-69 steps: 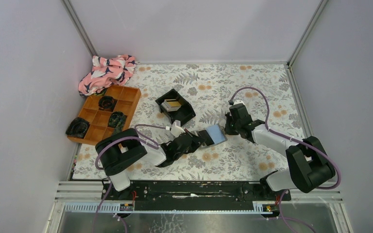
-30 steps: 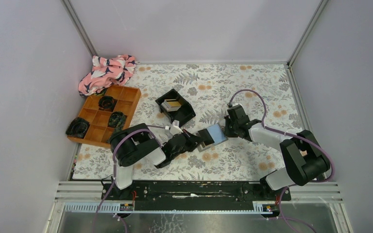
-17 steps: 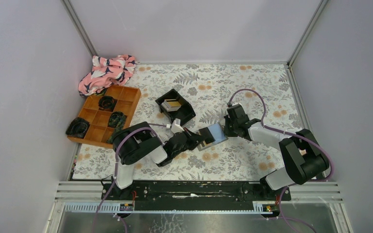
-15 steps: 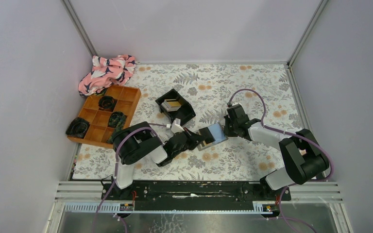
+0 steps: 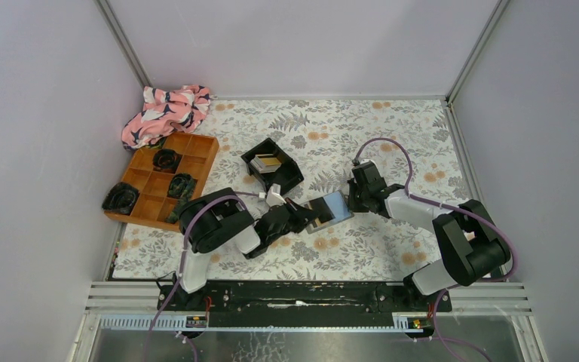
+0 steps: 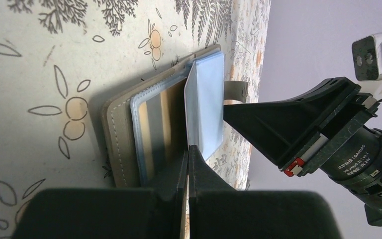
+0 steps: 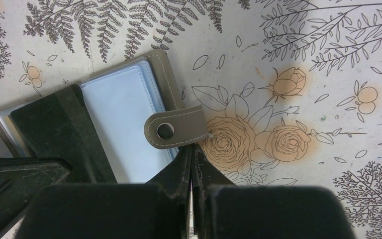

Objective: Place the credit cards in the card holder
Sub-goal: Insert the credit card into the card holder, then pick up the credit card from the storage box.

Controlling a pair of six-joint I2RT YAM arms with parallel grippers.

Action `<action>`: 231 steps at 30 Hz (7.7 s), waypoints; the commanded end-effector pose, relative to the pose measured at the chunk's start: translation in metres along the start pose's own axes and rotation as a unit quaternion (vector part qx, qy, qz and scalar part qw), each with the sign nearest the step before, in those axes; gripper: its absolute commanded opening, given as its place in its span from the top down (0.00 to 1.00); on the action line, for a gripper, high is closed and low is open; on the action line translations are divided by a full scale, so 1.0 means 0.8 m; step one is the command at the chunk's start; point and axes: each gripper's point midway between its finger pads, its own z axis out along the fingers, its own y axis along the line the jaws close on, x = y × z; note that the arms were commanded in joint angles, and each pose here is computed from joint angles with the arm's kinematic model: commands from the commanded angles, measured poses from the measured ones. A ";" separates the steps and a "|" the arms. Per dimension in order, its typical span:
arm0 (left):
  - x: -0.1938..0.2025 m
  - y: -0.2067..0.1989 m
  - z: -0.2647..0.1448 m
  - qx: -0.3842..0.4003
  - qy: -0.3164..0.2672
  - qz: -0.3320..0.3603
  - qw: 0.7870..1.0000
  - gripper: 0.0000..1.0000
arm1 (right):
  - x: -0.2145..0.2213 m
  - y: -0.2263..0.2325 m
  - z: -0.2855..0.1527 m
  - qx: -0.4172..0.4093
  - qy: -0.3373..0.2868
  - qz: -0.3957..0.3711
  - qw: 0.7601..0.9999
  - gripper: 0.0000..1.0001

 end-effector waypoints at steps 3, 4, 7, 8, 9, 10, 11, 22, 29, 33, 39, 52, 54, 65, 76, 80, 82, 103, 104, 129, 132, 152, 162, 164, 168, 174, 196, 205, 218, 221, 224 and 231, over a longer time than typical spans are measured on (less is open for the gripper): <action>0.022 0.016 0.004 -0.017 0.043 0.014 0.999 1.00 | -0.010 0.017 0.003 -0.023 -0.004 0.004 1.000 1.00; 0.024 0.016 0.002 -0.018 0.045 0.015 0.999 1.00 | -0.011 0.017 0.003 -0.023 -0.004 0.004 1.000 1.00; 0.029 0.018 -0.001 -0.020 0.053 0.015 0.998 1.00 | -0.011 0.018 0.004 -0.023 -0.004 0.004 1.000 1.00; 0.031 0.020 -0.002 -0.021 0.055 0.014 0.998 1.00 | -0.011 0.018 0.004 -0.023 -0.003 0.005 1.000 1.00; 0.032 0.022 -0.005 -0.024 0.058 0.013 0.998 1.00 | -0.011 0.017 0.004 -0.022 -0.004 0.005 1.000 1.00; 0.034 0.025 -0.008 -0.027 0.059 0.012 0.998 1.00 | -0.012 0.018 0.004 -0.022 -0.004 0.005 1.000 1.00; 0.035 0.027 -0.010 -0.027 0.059 0.012 0.998 1.00 | -0.012 0.018 0.005 -0.023 -0.004 0.005 1.000 1.00; 0.035 0.025 0.005 -0.029 0.054 0.010 0.998 1.00 | -0.008 0.021 0.004 -0.030 0.002 0.008 1.000 1.00; 0.029 0.033 0.018 -0.047 0.018 -0.019 0.999 1.00 | 0.000 0.029 0.007 -0.036 0.009 0.009 0.999 1.00; 0.031 0.030 0.027 -0.051 0.007 -0.025 0.998 1.00 | 0.004 0.032 0.008 -0.039 0.011 0.011 0.999 1.00; 0.039 0.031 0.030 -0.071 0.006 -0.013 0.997 0.86 | 0.005 0.034 0.007 -0.040 0.010 0.011 0.999 1.00; 0.045 0.056 -0.013 -0.131 0.028 0.041 0.990 0.50 | -0.007 0.036 -0.004 -0.041 -0.004 0.006 0.999 1.00; 0.043 0.055 -0.015 -0.134 0.030 0.051 0.989 0.48 | -0.007 0.035 -0.003 -0.040 -0.003 0.006 0.999 1.00; 0.028 0.035 -0.035 -0.136 0.016 0.085 0.987 0.47 | -0.015 0.036 -0.010 -0.039 -0.012 0.003 0.999 1.00; 0.016 -0.009 -0.041 -0.067 -0.003 0.101 0.993 0.47 | -0.014 0.039 -0.011 -0.045 -0.012 0.004 0.999 1.00; 0.006 -0.031 -0.036 -0.054 -0.017 0.143 0.988 0.47 | -0.013 0.040 -0.011 -0.048 -0.012 0.006 0.999 1.00; 0.001 -0.041 -0.033 -0.052 -0.025 0.165 0.985 0.47 | -0.013 0.040 -0.012 -0.049 -0.013 0.007 0.999 1.00; -0.128 -0.085 -0.130 -0.089 -0.223 0.230 0.943 0.35 | -0.144 0.079 -0.083 -0.076 -0.165 -0.041 0.983 0.88; -0.136 -0.085 -0.135 -0.095 -0.233 0.232 0.940 0.33 | -0.162 0.085 -0.090 -0.081 -0.185 -0.044 0.978 0.85; -0.245 -0.020 -0.177 -0.180 -0.325 0.161 0.915 0.01 | -0.304 0.335 -0.040 -0.239 -0.254 -0.234 0.908 0.63; -0.246 -0.012 -0.180 -0.180 -0.329 0.146 0.915 0.05 | -0.291 0.348 -0.023 -0.233 -0.232 -0.252 0.910 0.62; -0.247 0.011 -0.176 -0.193 -0.321 0.139 0.917 0.08 | -0.220 0.360 0.073 -0.237 -0.117 -0.278 0.924 0.54; -0.245 0.016 -0.172 -0.190 -0.316 0.136 0.920 0.09 | -0.205 0.358 0.094 -0.249 -0.077 -0.259 0.930 0.48; -0.245 0.016 -0.172 -0.189 -0.316 0.134 0.920 0.09 | -0.205 0.355 0.098 -0.256 -0.069 -0.245 0.932 0.48; -0.245 0.016 -0.170 -0.189 -0.314 0.133 0.921 0.09 | -0.202 0.351 0.100 -0.277 -0.051 -0.220 0.934 0.49; -0.246 0.015 -0.168 -0.186 -0.312 0.132 0.922 0.09 | -0.200 0.356 0.091 -0.293 -0.041 -0.213 0.931 0.56; -0.246 0.005 -0.174 -0.172 -0.311 0.122 0.927 0.10 | -0.196 0.392 0.043 -0.320 -0.040 -0.207 0.924 0.82; -0.246 0.000 -0.177 -0.165 -0.311 0.118 0.929 0.10 | -0.206 0.383 0.026 -0.273 -0.075 -0.229 0.931 0.92; -0.260 -0.026 -0.183 -0.131 -0.338 0.147 0.920 0.07 | -0.243 0.353 0.012 -0.171 -0.161 -0.268 0.934 1.00; -0.263 -0.041 -0.187 -0.103 -0.349 0.165 0.917 0.05 | -0.251 0.345 0.006 -0.154 -0.176 -0.275 0.933 1.00; -0.266 -0.055 -0.189 -0.082 -0.355 0.184 0.913 0.05 | -0.257 0.338 -0.003 -0.142 -0.191 -0.280 0.930 1.00; -0.261 -0.077 -0.178 -0.053 -0.338 0.219 0.914 0.05 | -0.266 0.330 -0.041 -0.144 -0.213 -0.278 0.926 1.00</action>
